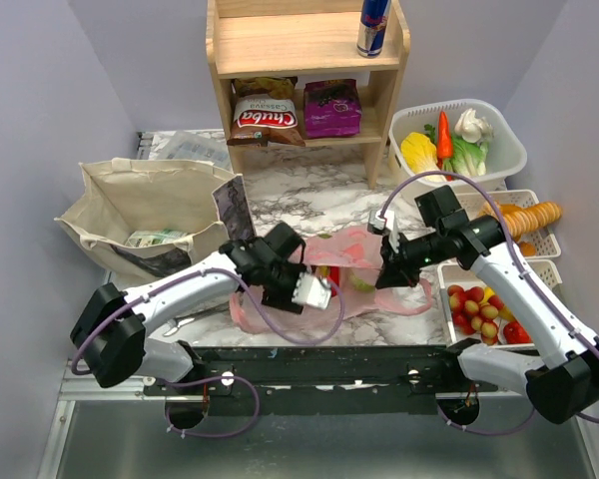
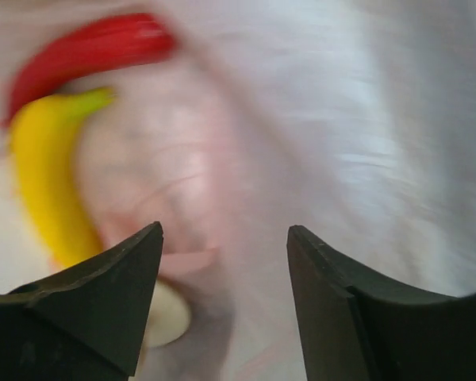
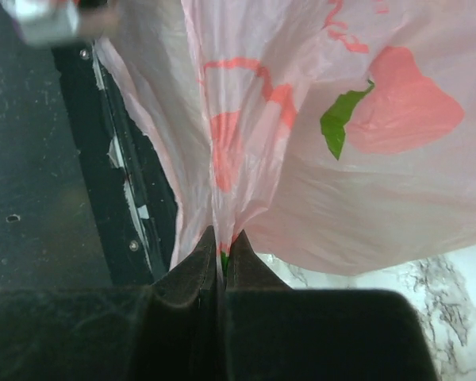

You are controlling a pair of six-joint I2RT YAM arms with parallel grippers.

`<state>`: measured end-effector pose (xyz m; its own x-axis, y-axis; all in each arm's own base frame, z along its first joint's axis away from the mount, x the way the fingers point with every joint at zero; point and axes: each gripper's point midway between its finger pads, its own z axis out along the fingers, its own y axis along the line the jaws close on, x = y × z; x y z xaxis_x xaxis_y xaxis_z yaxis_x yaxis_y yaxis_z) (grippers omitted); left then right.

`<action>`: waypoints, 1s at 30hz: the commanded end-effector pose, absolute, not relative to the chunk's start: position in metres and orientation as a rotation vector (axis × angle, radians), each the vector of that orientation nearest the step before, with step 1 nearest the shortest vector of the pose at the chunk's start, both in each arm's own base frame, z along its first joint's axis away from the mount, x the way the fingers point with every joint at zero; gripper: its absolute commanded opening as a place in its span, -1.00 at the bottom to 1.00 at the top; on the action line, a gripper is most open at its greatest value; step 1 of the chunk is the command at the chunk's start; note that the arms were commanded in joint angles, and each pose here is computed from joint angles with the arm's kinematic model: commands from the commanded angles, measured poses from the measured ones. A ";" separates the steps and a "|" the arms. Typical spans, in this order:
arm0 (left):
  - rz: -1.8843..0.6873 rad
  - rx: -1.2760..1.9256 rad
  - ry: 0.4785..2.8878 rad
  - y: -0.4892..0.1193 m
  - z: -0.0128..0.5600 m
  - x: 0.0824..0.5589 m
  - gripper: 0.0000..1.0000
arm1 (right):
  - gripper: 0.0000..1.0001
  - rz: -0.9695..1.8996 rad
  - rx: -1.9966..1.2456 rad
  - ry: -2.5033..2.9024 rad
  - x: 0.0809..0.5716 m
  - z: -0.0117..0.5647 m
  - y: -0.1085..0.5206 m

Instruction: Untie the knot of the grocery bags and take out the mixed food

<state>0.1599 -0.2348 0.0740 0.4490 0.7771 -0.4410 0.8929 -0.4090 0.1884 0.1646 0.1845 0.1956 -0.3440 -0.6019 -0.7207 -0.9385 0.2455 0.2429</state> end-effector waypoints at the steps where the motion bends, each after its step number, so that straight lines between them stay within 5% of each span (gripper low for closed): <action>1: -0.420 1.960 1.495 -0.262 0.127 0.210 0.35 | -0.99 0.906 -1.408 2.039 0.161 0.191 0.191; 13: -0.129 2.126 1.495 -0.245 0.088 0.258 0.54 | -0.99 0.906 -1.242 2.092 0.187 0.208 0.207; 18: -0.375 2.092 1.232 -0.284 0.126 0.229 0.48 | -0.99 0.895 -1.205 2.098 0.197 0.214 0.211; 25: -0.251 2.229 1.054 -0.320 0.107 0.245 0.36 | -0.99 0.889 -1.190 2.111 0.203 0.218 0.213; 30: -0.082 2.328 1.010 -0.326 0.085 0.276 0.52 | -0.99 0.906 -1.201 2.105 0.201 0.220 0.214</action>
